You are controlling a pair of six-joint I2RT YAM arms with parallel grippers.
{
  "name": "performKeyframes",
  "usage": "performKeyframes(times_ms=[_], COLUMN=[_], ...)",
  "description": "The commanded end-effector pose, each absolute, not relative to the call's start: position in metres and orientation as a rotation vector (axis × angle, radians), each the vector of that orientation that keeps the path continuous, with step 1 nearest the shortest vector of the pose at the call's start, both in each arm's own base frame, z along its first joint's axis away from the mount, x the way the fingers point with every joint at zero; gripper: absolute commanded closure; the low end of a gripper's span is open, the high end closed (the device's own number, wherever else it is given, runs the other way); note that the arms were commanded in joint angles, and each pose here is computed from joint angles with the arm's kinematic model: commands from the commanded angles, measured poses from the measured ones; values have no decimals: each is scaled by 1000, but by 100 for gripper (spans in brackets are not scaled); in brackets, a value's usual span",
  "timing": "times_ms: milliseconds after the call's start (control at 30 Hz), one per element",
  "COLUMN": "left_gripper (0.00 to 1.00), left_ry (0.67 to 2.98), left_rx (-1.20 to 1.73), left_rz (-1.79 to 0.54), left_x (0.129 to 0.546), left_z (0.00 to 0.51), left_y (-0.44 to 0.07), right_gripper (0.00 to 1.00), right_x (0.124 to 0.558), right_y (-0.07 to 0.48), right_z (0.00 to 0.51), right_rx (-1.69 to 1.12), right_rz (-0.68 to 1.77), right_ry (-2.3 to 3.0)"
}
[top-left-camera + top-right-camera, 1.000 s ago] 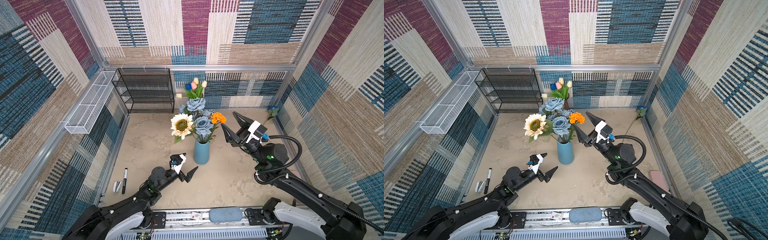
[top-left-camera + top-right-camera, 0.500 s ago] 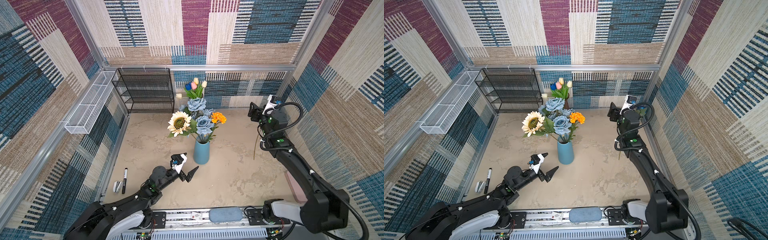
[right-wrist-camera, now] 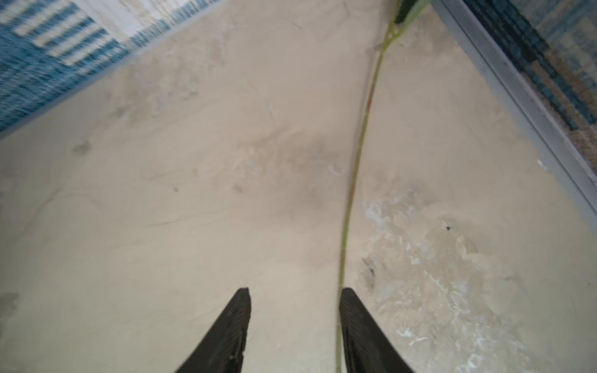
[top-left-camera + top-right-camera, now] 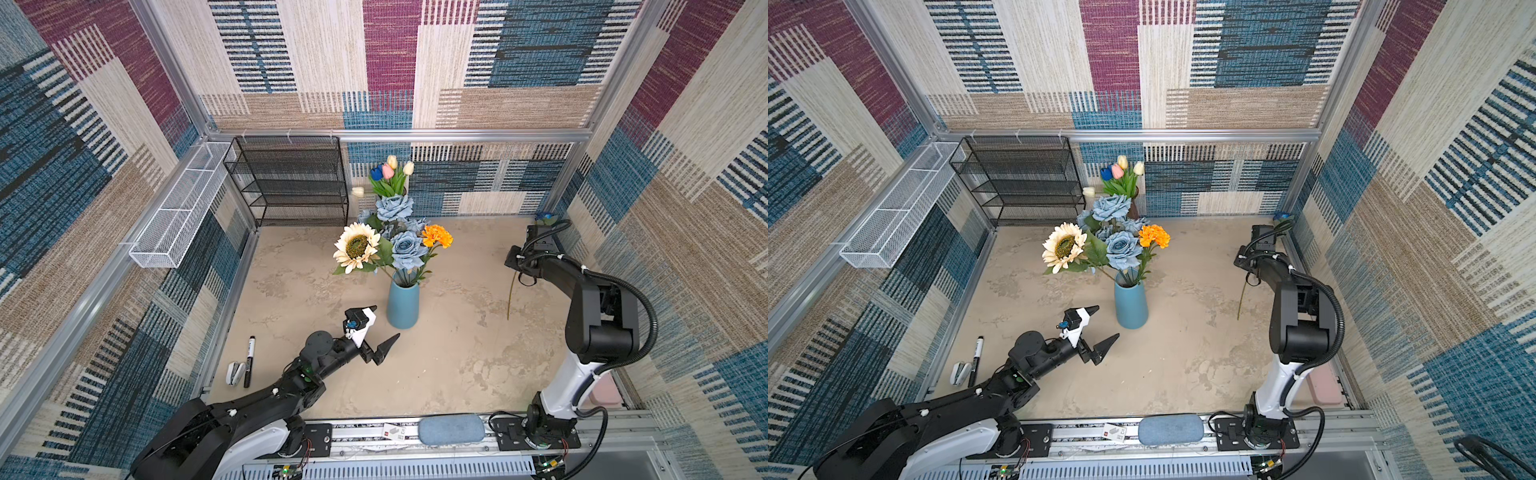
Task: Arrange the flowers into the vase
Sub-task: 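Grasp the blue rose stem lying on the table with the right gripper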
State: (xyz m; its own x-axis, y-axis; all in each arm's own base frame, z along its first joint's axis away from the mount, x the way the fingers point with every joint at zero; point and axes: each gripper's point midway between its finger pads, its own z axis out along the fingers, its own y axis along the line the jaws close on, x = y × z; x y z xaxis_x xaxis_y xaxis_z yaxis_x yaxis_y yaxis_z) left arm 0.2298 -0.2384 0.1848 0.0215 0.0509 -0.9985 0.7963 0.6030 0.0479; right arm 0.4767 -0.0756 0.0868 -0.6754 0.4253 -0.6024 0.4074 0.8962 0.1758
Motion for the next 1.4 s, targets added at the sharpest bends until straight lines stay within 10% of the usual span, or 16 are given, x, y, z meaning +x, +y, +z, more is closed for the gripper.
performKeyframes(times_ms=[0,600,1067,1367], left_gripper=[1,1,1,1], left_ry=[1422,1423,1419,1416], left_rx=[774,778,775,777], left_rz=[-665,-661,-669,-665], left_x=[229,230,229,228], left_z=[192,190,191,193], left_y=[-239,-239,-240,-239], right_gripper=[51,56,99,100], right_x=[477,539,522,501], right_y=[-98,-132,-115,-65], right_z=[80,41,28,60], right_rx=[665,632,551,446], right_rz=[11,-21,54,198], right_ry=[2388,2473,2509,2420])
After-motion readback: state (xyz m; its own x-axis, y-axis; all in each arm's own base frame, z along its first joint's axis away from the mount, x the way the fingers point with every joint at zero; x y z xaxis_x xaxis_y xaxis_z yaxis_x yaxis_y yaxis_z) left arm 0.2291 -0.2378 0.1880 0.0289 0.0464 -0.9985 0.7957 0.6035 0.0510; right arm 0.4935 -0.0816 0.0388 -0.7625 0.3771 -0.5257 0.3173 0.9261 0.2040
